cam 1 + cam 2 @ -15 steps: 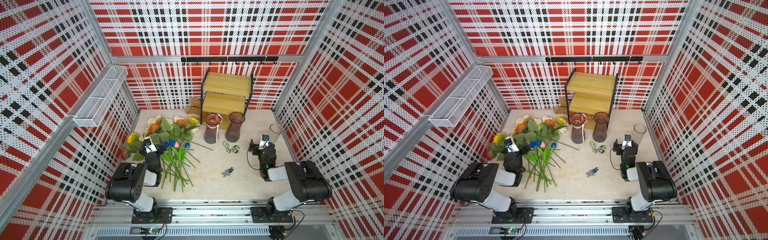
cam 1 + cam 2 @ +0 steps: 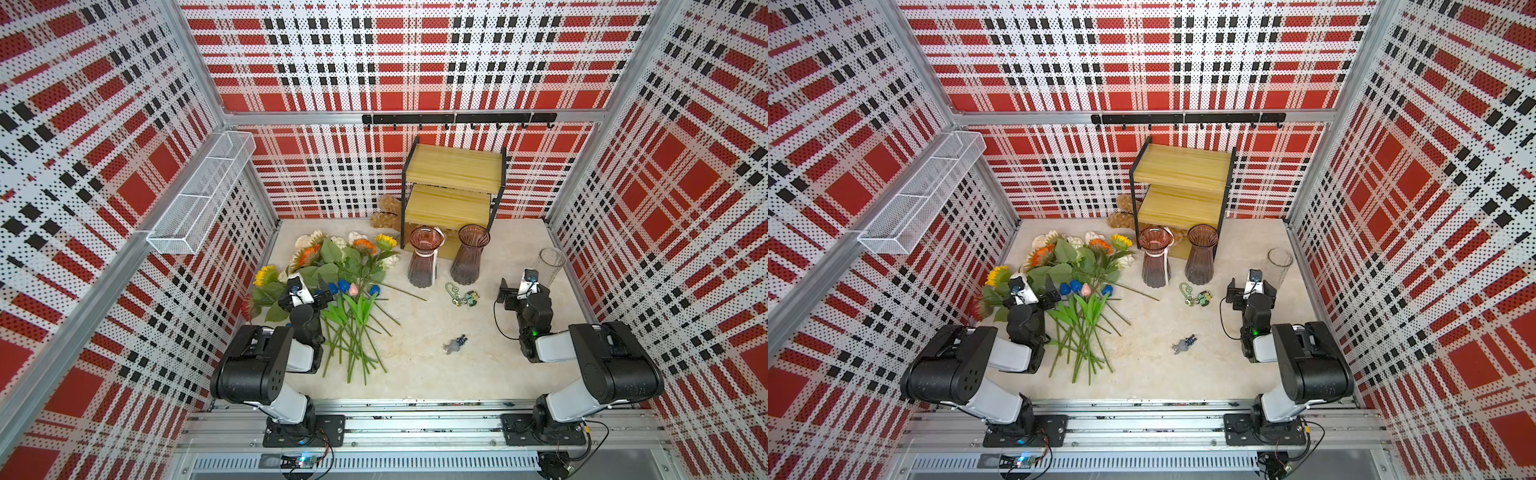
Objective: Arrange the flowers in different vases according to their variety
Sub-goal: Pick up the flower at the center of the board.
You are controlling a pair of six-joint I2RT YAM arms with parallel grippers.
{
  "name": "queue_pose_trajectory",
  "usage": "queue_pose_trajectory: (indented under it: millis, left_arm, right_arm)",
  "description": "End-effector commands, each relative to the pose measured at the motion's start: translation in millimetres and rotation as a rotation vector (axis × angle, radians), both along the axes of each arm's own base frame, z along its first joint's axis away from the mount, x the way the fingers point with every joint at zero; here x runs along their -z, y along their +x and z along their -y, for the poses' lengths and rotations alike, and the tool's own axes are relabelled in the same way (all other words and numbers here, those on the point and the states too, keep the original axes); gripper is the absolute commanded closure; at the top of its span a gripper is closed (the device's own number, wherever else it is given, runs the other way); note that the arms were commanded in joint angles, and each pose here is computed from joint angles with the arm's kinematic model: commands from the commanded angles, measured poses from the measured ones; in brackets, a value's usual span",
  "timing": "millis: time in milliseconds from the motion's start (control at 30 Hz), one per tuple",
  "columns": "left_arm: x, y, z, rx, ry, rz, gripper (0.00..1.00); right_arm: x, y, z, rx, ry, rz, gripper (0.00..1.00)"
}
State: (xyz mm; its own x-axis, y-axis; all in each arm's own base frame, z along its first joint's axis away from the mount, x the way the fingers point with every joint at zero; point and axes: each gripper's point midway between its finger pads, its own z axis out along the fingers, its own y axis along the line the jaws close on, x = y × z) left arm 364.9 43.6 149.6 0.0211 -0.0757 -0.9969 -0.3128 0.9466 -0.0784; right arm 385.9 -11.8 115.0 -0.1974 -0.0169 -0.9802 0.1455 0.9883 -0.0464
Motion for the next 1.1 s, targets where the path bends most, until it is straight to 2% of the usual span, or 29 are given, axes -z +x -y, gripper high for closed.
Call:
queue_pose_trajectory:
  millis: [0,633,700,733,833,967,1067]
  left_arm:
    - [-4.7,1.4,0.0,0.004,0.008,0.018,0.01]
    - [-9.2,1.2,1.2,0.011,0.006,0.035,0.01]
    - [-13.8,6.9,1.1,0.010,0.006,0.016,0.01]
    - [-18.2,10.8,0.8,0.006,0.006,-0.001,0.01]
    - [-37.3,18.7,-2.4,-0.011,-0.009,-0.023,0.01]
    - [-71.4,29.7,-4.5,-0.008,-0.098,-0.045,0.01]
    - [-94.3,36.6,0.9,0.020,-0.159,-0.084,0.01]
  right_arm:
    - [-10.3,3.5,2.2,0.006,0.007,0.032,0.00]
    - [-11.5,3.9,2.5,-0.004,0.016,0.034,0.00]
    - [-20.3,11.0,11.6,0.056,0.027,-0.010,0.00]
    - [-21.7,18.3,15.7,0.089,0.029,-0.091,0.00]
    - [-46.2,30.5,6.4,0.052,0.052,-0.153,0.00]
    - [-61.8,25.8,-8.2,0.027,0.114,-0.238,0.00]
    - [-69.9,19.3,-33.5,-0.025,0.115,-0.306,0.00]
